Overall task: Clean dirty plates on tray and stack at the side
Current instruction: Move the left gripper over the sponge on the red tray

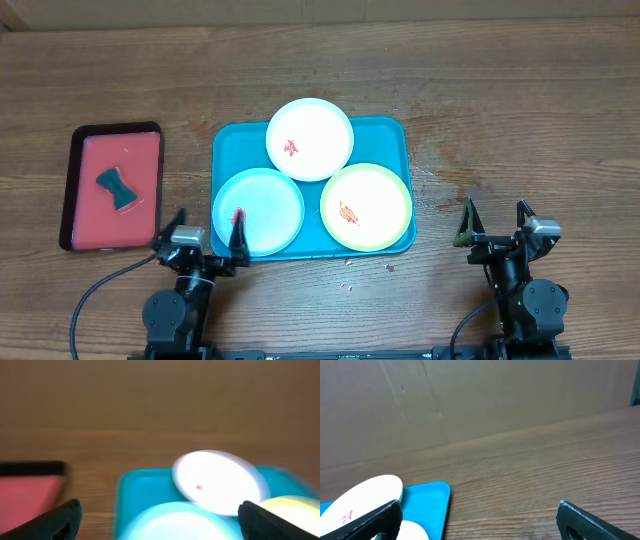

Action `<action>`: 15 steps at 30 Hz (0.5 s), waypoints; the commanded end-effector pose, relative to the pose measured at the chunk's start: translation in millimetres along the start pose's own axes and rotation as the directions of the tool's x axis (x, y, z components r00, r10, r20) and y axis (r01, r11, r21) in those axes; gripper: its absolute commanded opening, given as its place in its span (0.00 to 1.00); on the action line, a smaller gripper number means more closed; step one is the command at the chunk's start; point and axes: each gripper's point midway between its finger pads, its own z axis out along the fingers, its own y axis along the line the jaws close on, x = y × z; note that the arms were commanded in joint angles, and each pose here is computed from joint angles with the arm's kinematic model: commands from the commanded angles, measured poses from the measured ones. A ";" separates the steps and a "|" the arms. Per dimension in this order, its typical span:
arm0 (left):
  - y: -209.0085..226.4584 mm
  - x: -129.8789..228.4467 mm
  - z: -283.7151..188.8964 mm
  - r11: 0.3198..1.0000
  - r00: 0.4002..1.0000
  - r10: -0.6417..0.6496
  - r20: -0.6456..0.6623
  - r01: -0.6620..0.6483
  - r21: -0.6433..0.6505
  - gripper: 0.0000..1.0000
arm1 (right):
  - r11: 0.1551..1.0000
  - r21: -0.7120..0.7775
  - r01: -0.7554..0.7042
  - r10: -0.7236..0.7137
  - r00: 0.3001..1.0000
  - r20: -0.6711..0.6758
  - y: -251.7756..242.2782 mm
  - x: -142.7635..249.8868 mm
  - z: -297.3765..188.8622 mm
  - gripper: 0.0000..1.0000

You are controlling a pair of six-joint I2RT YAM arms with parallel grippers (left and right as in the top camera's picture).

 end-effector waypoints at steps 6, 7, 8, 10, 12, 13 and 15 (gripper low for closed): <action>-61.6 -27.2 -12.8 0.739 0.806 -0.578 -0.130 0.584 0.336 1.00 | 1.000 0.008 0.004 -0.004 1.000 0.001 -2.0 2.2 0.5 1.00; -69.4 -46.0 -18.6 0.747 0.838 -0.541 -0.074 0.519 0.415 1.00 | 1.000 0.008 0.004 -0.004 1.000 0.001 -2.0 2.2 0.5 1.00; -74.1 -62.6 -24.4 0.760 0.863 -0.506 -0.007 0.450 0.469 1.00 | 1.000 0.008 0.004 -0.004 1.000 0.001 -2.0 2.2 0.5 1.00; -77.6 -94.2 -36.0 0.788 0.881 -0.456 0.125 0.335 0.516 1.00 | 1.000 0.008 0.004 -0.004 1.000 0.001 -2.0 2.2 0.5 1.00; -74.5 -118.2 -42.9 0.826 0.883 -0.418 0.213 0.272 0.494 1.00 | 1.000 0.008 0.004 -0.004 1.000 0.001 -2.1 2.2 0.5 1.00; -72.4 -127.2 -44.9 0.852 0.891 -0.383 0.245 0.238 0.466 0.99 | 1.000 0.008 0.004 -0.004 1.000 0.001 -2.0 2.2 0.5 1.00; -63.9 -142.4 -46.0 0.909 0.910 -0.301 0.284 0.184 0.374 1.00 | 1.000 0.008 0.004 -0.004 1.000 0.001 -2.0 2.2 0.5 1.00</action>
